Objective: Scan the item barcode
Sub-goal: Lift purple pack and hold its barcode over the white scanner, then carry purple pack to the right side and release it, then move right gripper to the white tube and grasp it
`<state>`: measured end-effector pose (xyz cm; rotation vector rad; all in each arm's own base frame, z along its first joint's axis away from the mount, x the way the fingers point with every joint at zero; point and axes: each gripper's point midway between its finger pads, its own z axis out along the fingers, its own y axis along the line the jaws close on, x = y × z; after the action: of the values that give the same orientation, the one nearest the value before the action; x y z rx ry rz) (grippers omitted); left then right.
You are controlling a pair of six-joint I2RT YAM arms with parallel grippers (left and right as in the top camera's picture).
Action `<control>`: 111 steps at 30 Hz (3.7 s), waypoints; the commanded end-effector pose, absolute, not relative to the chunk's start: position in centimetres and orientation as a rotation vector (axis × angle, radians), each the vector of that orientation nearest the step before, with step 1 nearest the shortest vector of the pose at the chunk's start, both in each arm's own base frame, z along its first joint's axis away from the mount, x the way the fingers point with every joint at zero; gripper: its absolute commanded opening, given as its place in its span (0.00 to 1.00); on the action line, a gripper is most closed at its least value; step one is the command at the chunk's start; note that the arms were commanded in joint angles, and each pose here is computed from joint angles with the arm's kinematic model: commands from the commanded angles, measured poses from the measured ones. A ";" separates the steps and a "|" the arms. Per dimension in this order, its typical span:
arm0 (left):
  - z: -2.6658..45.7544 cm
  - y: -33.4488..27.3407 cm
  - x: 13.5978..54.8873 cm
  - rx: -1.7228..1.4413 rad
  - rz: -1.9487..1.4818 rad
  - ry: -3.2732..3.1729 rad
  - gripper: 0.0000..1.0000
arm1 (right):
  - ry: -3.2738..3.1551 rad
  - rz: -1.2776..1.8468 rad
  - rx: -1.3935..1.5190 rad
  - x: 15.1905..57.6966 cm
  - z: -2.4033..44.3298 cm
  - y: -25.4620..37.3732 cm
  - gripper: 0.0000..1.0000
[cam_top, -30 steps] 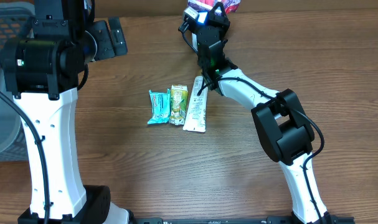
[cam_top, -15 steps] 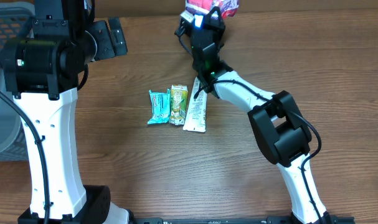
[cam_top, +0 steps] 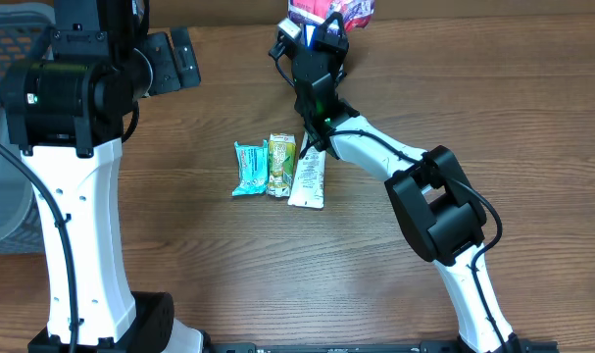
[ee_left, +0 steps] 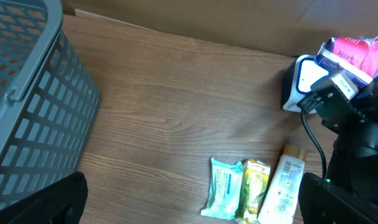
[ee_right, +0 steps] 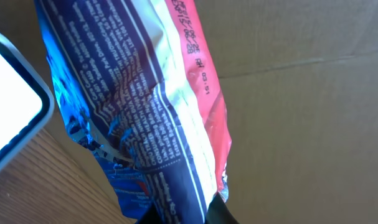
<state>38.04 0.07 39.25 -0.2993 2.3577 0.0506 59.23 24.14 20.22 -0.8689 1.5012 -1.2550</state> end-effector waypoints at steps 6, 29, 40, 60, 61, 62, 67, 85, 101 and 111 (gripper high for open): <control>39.4 0.2 38.2 -0.324 0.057 2.346 1.00 | 1.526 -1.214 -0.724 57.0 26.9 23.5 0.04; 39.4 0.2 38.2 -0.324 0.057 2.346 1.00 | 2.448 0.437 0.420 41.8 27.7 4.8 0.04; 39.4 0.2 38.2 -0.324 0.057 2.346 1.00 | 2.716 0.425 0.900 38.9 9.5 -6.8 0.04; 39.4 0.2 38.2 -0.324 0.057 2.346 1.00 | 2.671 0.838 0.534 41.6 16.8 -2.8 0.90; 39.4 0.2 38.2 -0.324 0.057 2.346 1.00 | 2.674 0.874 0.496 41.7 17.0 -1.4 0.90; 39.4 0.2 38.2 -0.324 0.057 2.346 1.00 | 2.690 0.896 0.451 41.7 17.0 0.2 0.91; 39.4 0.2 38.2 -0.323 0.057 2.346 1.00 | 2.769 0.955 0.157 41.0 14.2 9.2 0.91; 39.4 0.2 38.2 -0.324 0.057 2.346 1.00 | 2.800 1.319 -0.050 38.9 4.0 25.2 0.79; 39.4 0.2 38.2 -0.324 0.057 2.346 1.00 | 2.897 1.378 0.263 35.9 -1.2 28.2 0.51; 39.4 0.2 38.2 -0.324 0.057 2.346 1.00 | 2.861 1.438 0.288 36.1 -0.9 27.9 0.07</control>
<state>38.03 0.07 39.25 -0.2993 2.3580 0.0507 36.64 28.90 1.08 0.1901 2.8017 1.5101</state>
